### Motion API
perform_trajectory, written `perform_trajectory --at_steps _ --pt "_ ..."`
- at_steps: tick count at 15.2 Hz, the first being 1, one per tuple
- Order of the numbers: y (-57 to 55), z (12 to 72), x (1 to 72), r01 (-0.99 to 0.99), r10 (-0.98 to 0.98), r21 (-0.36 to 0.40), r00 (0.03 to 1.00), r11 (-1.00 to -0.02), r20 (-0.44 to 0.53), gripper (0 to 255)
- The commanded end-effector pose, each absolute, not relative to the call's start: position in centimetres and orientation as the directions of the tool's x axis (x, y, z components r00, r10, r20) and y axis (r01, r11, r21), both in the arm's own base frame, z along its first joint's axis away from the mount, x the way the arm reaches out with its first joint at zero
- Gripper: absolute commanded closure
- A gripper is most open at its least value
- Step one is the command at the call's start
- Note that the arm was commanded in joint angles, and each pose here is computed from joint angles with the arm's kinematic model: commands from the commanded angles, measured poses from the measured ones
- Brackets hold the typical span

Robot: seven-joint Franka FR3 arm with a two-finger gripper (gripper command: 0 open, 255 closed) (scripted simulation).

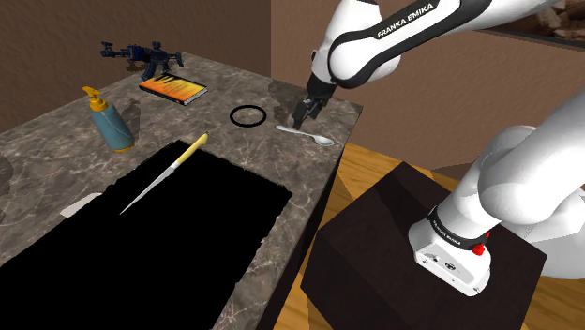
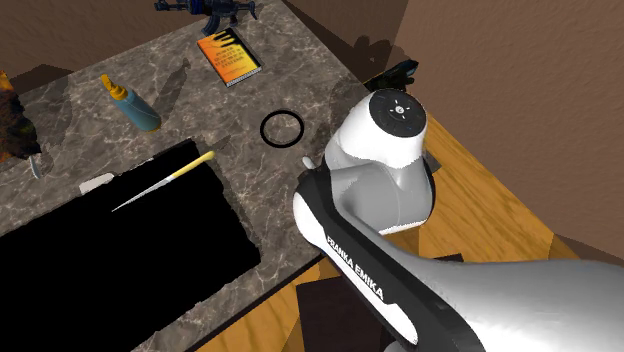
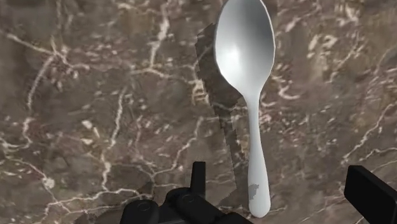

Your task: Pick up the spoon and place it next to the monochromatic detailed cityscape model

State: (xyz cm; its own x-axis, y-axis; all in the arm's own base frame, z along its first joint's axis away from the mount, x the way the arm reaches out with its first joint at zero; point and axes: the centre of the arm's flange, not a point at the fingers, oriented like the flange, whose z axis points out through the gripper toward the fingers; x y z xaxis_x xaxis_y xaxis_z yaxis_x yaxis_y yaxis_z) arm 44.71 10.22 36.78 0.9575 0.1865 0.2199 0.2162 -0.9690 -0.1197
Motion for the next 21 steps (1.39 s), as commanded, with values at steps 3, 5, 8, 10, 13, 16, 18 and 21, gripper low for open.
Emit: perform_trajectory --at_steps 3,5,8,10,13,16,18,21 --pt "10.6 34.6 45.3 0.217 0.187 -0.121 0.957 -0.969 0.222 0" --pt "10.8 33.6 45.5 0.217 0.187 -0.121 0.957 -0.969 0.222 0" --pt "10.8 33.3 45.6 0.217 0.187 -0.121 0.957 -0.969 0.222 0" --pt "10.8 33.3 45.6 0.217 0.187 -0.121 0.957 -0.969 0.222 0" --pt "10.8 33.3 45.6 0.217 0.187 -0.121 0.957 -0.969 0.222 0" --pt "10.8 33.3 45.6 0.217 0.187 -0.121 0.957 -0.969 0.222 255" --pt "10.8 33.3 45.6 0.217 0.187 -0.121 0.957 -0.969 0.222 255" --pt "10.8 33.3 45.6 0.217 0.187 -0.121 0.957 -0.969 0.222 255"
